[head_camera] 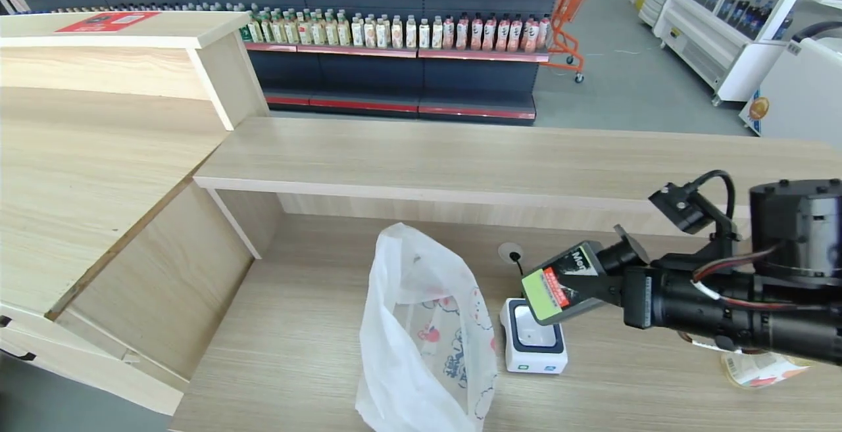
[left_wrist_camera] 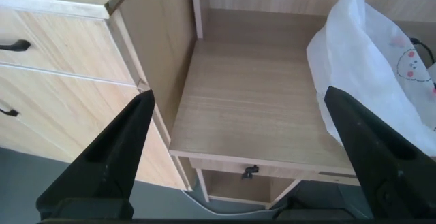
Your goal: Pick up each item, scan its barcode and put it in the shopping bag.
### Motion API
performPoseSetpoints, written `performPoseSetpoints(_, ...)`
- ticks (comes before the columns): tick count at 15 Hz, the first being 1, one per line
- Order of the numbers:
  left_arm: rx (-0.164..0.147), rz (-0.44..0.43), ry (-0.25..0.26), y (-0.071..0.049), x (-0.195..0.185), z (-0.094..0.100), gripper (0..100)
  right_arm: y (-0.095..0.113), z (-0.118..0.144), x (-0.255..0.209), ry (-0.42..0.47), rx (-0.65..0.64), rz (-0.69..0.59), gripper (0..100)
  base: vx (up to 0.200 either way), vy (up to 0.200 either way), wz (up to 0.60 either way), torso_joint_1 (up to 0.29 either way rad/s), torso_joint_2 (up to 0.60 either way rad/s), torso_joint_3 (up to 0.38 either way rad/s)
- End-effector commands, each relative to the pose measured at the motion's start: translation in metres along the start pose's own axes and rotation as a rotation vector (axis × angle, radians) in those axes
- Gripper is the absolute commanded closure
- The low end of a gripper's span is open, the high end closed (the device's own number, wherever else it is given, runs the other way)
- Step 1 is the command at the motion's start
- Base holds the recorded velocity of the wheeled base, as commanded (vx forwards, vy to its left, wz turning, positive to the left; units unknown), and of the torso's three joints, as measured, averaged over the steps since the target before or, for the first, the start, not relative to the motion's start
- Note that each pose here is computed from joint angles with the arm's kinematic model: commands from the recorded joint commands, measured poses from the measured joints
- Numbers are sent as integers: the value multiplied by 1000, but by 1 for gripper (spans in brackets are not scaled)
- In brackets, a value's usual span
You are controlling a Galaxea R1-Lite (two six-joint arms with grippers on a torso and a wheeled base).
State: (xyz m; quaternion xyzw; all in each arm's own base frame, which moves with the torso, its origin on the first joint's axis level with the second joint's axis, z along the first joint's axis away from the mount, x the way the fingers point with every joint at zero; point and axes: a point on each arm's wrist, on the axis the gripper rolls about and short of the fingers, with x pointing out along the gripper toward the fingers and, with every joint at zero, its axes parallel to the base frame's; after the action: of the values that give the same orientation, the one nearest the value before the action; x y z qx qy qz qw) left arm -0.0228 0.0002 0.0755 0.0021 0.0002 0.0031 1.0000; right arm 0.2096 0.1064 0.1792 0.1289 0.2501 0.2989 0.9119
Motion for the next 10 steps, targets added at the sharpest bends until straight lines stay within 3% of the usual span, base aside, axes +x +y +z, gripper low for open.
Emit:
performPoseSetpoints(1,0,0,0,0,0,0,0,-13,3,51,79,21,-28,100,0,0,0,0,0,0)
performPoseSetpoints(5,0,0,0,0,0,0,0,-28,-5,110,163,14,-49,100,0,0,0,0,0,0)
performPoseSetpoints(10,0,0,0,0,0,0,0,-37,-34,149,272,-177,-34,100,0,0,0,0,0,0)
